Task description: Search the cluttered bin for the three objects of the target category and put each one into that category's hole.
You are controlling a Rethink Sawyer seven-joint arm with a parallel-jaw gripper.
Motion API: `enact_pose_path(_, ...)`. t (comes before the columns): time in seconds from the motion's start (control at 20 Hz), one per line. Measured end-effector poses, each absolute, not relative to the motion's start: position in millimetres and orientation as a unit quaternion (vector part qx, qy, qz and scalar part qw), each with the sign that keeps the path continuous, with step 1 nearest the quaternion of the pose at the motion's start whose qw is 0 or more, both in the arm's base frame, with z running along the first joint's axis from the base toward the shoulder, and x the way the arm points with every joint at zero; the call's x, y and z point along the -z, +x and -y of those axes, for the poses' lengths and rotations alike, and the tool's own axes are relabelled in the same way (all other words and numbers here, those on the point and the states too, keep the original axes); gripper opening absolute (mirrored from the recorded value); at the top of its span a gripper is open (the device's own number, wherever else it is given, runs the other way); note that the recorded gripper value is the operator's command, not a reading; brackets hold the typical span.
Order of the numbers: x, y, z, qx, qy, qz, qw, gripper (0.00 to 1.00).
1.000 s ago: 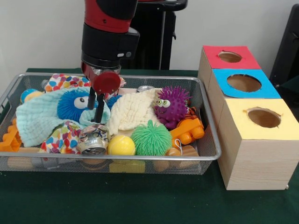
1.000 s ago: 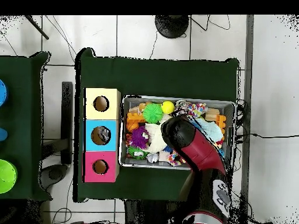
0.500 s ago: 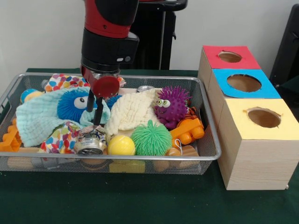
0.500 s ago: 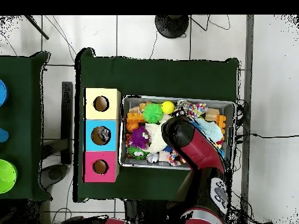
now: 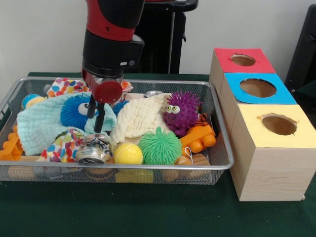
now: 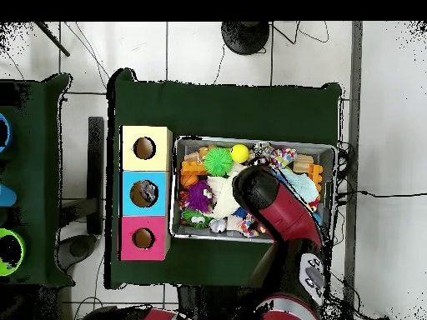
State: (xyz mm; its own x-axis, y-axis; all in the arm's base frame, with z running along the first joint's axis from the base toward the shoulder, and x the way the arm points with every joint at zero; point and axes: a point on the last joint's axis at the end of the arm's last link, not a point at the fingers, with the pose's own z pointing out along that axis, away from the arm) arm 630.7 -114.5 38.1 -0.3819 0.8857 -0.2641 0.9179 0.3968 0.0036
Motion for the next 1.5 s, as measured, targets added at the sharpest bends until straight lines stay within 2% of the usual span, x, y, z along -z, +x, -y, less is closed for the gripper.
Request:
enact_pose_path(0.85, -65.9, 628.2, 111.2, 0.099, 0.53, -0.836, 0.103, 1.0)
enact_pose_path(1.5, -82.2, 643.7, 125.5, 0.103, 0.531, -0.833, 0.119, 1.0)
